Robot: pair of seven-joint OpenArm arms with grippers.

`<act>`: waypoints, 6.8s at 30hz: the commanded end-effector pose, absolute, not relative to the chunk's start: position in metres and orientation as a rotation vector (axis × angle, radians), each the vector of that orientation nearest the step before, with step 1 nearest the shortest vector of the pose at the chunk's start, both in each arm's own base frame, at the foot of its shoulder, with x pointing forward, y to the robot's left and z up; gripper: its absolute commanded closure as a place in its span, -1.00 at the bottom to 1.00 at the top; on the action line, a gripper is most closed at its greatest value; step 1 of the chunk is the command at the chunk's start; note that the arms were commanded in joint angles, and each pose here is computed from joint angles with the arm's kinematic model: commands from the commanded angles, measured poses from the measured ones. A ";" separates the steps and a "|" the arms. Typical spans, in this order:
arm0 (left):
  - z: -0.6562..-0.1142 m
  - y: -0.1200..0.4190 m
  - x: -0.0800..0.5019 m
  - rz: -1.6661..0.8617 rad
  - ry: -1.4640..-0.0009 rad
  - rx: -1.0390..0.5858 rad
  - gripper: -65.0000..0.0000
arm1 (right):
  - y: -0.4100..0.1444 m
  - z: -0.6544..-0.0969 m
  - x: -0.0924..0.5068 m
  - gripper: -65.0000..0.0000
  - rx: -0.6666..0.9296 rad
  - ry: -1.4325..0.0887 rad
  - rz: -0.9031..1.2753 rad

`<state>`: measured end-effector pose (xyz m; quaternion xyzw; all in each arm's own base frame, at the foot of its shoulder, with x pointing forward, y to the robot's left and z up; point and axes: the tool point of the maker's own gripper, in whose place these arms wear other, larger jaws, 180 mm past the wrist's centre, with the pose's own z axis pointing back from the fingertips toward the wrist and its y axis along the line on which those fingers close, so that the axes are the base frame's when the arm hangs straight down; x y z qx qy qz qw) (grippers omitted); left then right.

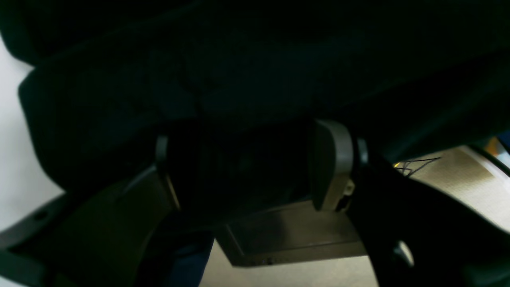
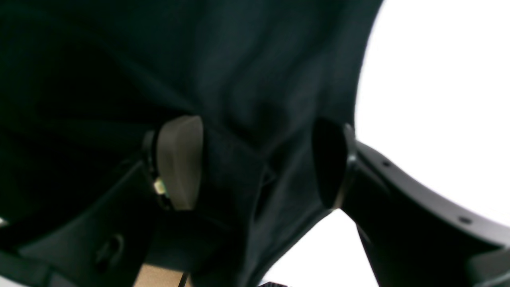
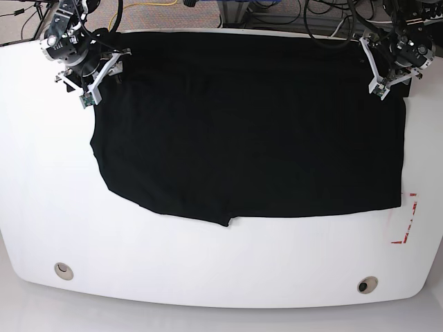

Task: Layout the t-shirt on the table in an organized manner, then fold the t-shirt properly
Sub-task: 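Release the edge and reposition both grippers along the shirt sides, then grasp the shirt edge with both grippers and smooth it outward, then lower both grippers to the black shirt's side edges near the hem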

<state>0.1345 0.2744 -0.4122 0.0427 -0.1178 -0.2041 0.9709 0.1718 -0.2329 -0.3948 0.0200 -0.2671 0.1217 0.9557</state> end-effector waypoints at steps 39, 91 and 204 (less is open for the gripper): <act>-0.406 0.281 0.140 -0.422 -0.243 0.119 -0.17 | -0.265 -0.375 0.230 0.33 -0.013 -0.637 0.258; -0.325 0.345 0.193 -0.518 -0.248 0.422 -0.17 | -0.229 -0.339 0.260 -0.21 -0.014 -0.737 0.344; -0.270 0.343 0.447 -0.171 -0.914 0.155 -0.16 | -0.248 -0.362 0.472 -0.20 0.155 -0.821 0.148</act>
